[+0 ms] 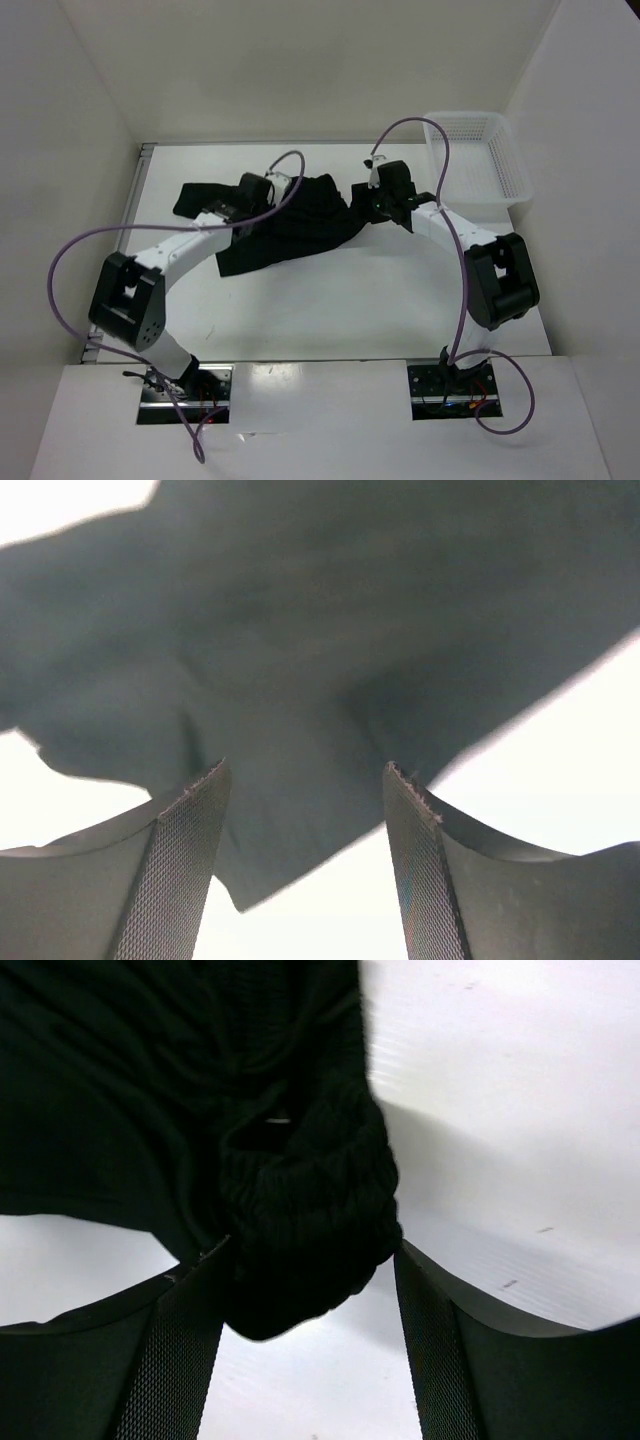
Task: Fold and stack the shorts
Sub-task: Flatten the shorts out
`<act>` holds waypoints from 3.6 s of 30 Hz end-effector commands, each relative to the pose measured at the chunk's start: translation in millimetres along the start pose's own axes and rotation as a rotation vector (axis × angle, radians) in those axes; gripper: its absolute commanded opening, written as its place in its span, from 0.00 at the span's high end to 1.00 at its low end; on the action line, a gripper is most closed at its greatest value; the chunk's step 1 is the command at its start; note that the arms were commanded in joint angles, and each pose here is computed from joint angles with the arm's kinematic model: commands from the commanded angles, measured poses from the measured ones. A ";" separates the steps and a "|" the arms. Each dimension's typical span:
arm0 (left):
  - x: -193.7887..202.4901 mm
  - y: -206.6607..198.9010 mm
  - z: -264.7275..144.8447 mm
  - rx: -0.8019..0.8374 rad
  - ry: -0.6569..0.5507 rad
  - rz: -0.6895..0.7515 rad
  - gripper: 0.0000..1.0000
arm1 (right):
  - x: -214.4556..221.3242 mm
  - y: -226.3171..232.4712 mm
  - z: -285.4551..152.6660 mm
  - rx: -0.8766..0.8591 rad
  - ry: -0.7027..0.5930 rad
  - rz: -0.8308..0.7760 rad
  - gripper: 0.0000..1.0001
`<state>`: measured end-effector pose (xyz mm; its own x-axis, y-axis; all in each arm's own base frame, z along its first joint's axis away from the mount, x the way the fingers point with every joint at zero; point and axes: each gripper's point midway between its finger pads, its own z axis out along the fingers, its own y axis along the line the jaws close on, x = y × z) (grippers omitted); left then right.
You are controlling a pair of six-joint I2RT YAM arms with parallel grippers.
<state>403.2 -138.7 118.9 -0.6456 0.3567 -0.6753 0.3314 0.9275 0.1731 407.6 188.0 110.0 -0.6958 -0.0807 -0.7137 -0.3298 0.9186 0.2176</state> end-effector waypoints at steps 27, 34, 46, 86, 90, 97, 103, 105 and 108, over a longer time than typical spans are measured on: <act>182.5 18.0 8.2 -0.026 0.379 -0.028 0.63 | 30.4 -22.4 8.8 -0.017 0.024 -0.105 0.19; 180.1 18.4 -8.3 -0.013 0.412 -0.026 1.00 | 47.6 -20.8 29.7 -0.046 0.088 -0.064 0.21; 153.9 25.9 -32.8 -0.014 0.372 -0.040 1.00 | 88.0 -29.5 20.0 -0.015 0.221 -0.062 0.31; 61.2 50.1 -121.1 -0.101 -0.056 -0.075 1.00 | 60.7 -18.2 -88.9 -0.244 0.315 -0.798 1.00; 131.6 20.5 -118.0 0.017 0.163 -0.030 1.00 | 128.7 -16.7 -99.4 -0.286 0.507 -0.986 1.00; 176.4 -15.9 -134.8 0.204 0.317 -0.018 0.96 | 165.6 -37.7 -119.9 -0.303 0.669 -1.088 1.00; 178.3 -50.7 -168.5 0.419 0.404 -0.039 0.84 | 198.3 -68.1 -142.9 -0.284 0.867 -1.172 1.00; 176.7 -64.0 -179.0 0.506 0.414 -0.060 0.54 | 200.7 -68.8 -141.1 -0.283 0.865 -1.173 0.85; 182.7 -66.0 -179.8 0.517 0.443 -0.065 0.40 | 194.5 -67.1 -135.9 -0.251 0.823 -1.155 0.13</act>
<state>158.1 -103.5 105.2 -0.8472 0.4078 -0.3406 0.4892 0.8489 -0.2004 207.4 66.4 39.1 -0.1191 -0.9924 -0.0315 -0.9928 0.1193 -0.0043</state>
